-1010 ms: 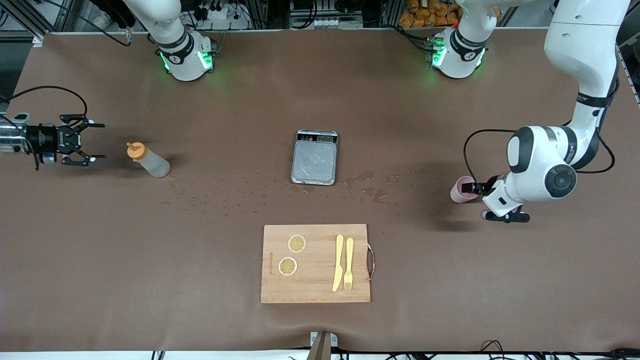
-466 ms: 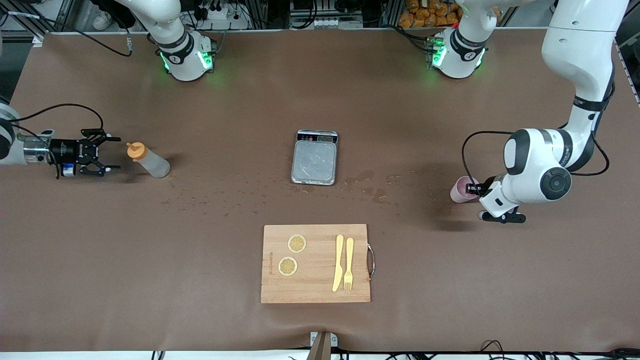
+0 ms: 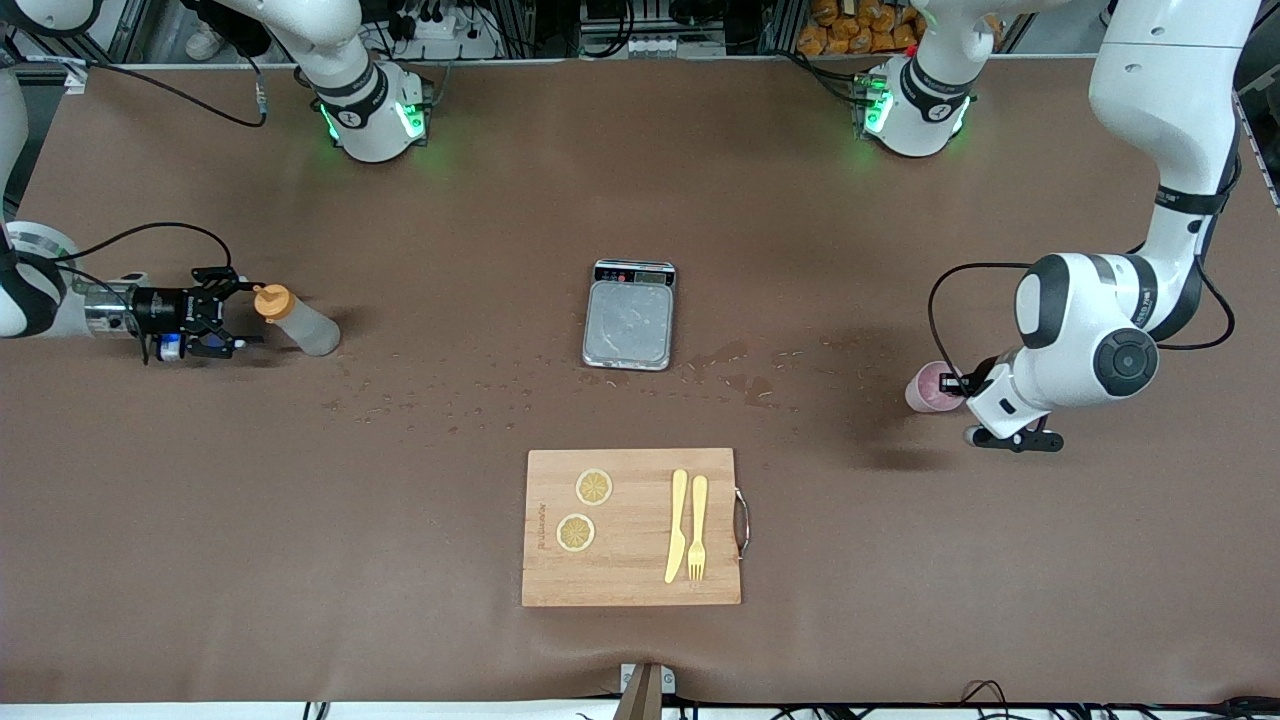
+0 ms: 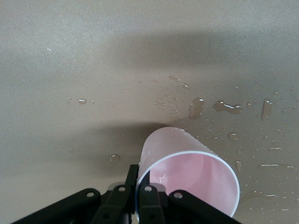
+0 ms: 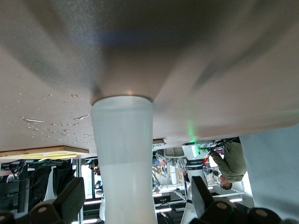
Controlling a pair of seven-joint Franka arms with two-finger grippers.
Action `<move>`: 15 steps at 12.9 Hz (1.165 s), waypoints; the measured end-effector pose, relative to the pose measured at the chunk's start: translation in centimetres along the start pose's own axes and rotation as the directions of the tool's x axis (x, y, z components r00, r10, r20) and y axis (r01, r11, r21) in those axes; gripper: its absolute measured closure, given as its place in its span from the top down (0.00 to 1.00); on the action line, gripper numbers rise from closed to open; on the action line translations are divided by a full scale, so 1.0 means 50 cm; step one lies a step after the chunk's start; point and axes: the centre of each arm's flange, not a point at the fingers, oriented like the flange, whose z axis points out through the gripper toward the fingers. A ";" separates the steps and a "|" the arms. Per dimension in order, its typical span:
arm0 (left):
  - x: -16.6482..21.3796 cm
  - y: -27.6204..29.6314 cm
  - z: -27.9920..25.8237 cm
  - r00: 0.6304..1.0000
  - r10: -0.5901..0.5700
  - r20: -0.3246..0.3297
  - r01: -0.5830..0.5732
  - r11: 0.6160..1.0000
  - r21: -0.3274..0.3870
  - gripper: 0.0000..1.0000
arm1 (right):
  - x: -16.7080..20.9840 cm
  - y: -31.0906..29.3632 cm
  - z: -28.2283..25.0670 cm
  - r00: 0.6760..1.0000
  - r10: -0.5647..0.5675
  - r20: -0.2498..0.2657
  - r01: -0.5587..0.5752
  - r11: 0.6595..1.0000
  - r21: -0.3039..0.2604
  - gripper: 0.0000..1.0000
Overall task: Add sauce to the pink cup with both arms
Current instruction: 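Grasp the pink cup with the left gripper while the right gripper grasps the bottle, then carry the pink cup onto the silver scale with the left gripper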
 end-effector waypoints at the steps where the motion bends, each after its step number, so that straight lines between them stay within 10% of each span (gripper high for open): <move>1: 0.002 0.000 -0.012 1.000 0.000 -0.013 0.000 1.000 0.001 0.03 | 0.006 0.001 0.005 1.000 -0.002 0.007 0.002 1.000 0.000 1.00; 6: -0.013 0.056 -0.191 0.987 -0.041 -0.156 0.041 0.999 -0.003 0.03 | 0.005 -0.018 0.025 0.999 -0.013 0.037 0.012 0.999 0.035 1.00; 15: -0.100 0.464 -0.253 0.987 -0.142 -0.077 0.138 0.989 -0.056 0.03 | 0.011 -0.065 0.112 0.998 -0.031 0.053 0.029 0.999 0.029 1.00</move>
